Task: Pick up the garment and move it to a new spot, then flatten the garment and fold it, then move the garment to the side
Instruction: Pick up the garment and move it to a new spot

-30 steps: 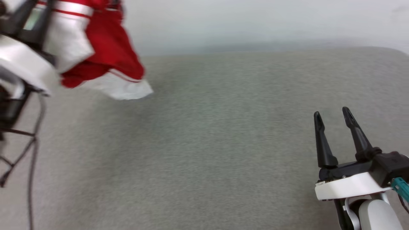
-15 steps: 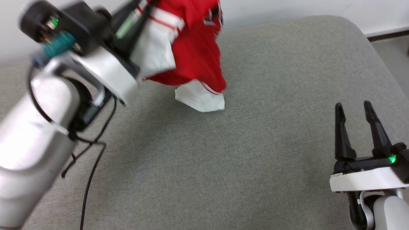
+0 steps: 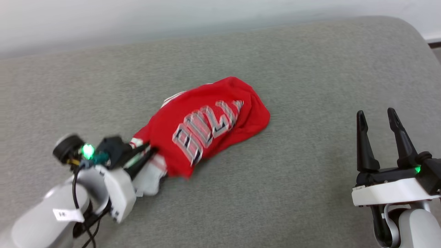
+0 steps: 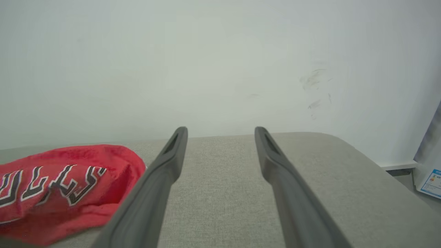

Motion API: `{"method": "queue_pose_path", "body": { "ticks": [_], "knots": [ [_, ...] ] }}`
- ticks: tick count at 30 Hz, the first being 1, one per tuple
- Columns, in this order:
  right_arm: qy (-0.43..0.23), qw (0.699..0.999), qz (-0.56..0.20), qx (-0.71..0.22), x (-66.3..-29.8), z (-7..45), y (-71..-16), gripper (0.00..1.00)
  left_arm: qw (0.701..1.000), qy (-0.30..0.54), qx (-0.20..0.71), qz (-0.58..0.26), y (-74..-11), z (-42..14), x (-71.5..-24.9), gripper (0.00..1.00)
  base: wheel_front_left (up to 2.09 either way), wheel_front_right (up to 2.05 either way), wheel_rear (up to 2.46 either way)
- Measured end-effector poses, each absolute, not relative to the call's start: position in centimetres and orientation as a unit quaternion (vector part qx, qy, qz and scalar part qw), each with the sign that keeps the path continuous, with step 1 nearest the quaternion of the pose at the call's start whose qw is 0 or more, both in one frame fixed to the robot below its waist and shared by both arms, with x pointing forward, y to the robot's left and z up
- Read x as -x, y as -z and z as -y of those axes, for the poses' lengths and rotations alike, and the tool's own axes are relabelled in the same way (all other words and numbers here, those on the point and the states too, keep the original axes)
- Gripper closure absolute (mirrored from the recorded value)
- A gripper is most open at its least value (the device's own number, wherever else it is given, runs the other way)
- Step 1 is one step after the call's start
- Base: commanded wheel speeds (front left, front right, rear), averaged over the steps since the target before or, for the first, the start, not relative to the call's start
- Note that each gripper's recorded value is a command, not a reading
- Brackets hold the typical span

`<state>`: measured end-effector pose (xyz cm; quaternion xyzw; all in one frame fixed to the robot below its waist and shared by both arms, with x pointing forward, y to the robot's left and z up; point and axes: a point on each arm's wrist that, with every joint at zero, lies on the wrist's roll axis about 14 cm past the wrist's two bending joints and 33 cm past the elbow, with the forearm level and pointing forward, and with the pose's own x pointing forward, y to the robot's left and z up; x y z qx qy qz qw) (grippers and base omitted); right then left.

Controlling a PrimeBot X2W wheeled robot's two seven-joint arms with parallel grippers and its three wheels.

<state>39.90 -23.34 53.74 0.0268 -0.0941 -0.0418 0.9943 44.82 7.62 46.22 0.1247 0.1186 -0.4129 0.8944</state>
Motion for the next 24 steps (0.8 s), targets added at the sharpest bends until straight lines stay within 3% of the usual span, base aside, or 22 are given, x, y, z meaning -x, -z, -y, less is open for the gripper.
{"method": "queue_pose_path", "body": {
  "ticks": [2,3,4,13,24],
  "knots": [
    [0.032,0.995,0.093,-0.027,-40.2,22.7,-53.6,0.00,0.891,0.403,-0.133,-0.158,-44.3,-9.4,-43.5,1.00,0.00,0.00,0.00],
    [0.028,0.995,0.093,-0.027,-40.4,22.4,-53.6,0.00,0.887,0.403,-0.142,-0.175,-43.4,-10.0,-42.7,0.58,0.00,0.00,0.00],
    [0.023,0.995,0.093,-0.028,-40.5,22.1,-53.6,0.00,0.885,0.400,-0.150,-0.185,-42.9,-10.7,-42.3,0.00,0.00,0.00,0.00],
    [-0.006,0.995,0.094,-0.025,-40.5,20.0,-53.8,0.00,0.929,0.310,-0.148,-0.137,-45.4,-15.4,-43.2,0.00,0.00,0.00,0.00],
    [-0.033,0.993,0.108,-0.022,-39.1,18.1,-55.0,0.00,0.989,0.144,-0.029,0.034,-55.7,-18.2,-42.0,0.00,0.00,0.00,0.00]
  ]
}}
